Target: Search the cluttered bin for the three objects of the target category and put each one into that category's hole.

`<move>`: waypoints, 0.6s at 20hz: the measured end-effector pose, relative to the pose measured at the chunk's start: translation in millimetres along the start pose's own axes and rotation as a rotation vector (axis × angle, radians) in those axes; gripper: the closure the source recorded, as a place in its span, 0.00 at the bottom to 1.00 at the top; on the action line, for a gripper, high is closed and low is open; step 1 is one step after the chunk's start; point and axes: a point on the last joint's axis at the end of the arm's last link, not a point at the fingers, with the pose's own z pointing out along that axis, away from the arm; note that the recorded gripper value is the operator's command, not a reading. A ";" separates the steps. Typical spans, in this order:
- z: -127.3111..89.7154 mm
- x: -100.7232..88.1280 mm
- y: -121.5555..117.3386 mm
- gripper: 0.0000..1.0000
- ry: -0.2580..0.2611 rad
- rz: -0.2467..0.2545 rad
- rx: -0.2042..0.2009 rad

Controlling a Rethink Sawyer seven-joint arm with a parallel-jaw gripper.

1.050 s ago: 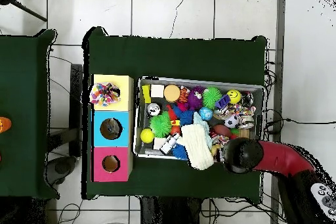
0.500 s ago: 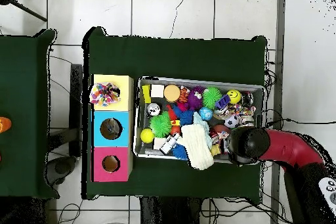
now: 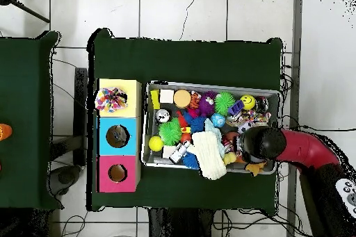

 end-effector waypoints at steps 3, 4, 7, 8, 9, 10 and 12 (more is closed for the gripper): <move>18.9 -15.5 -4.9 0.00 -0.074 0.008 0.002; 20.8 -17.9 -6.0 0.00 -0.085 0.011 0.003; 21.2 -26.9 -13.5 0.00 -0.120 0.020 0.014; 20.0 -29.9 -16.3 0.00 -0.131 0.023 0.020; 18.0 -34.6 -20.5 0.00 -0.143 0.026 0.028; 18.0 -35.2 -21.1 0.00 -0.144 0.027 0.029; 19.4 -34.8 -21.8 1.00 -0.143 0.027 0.029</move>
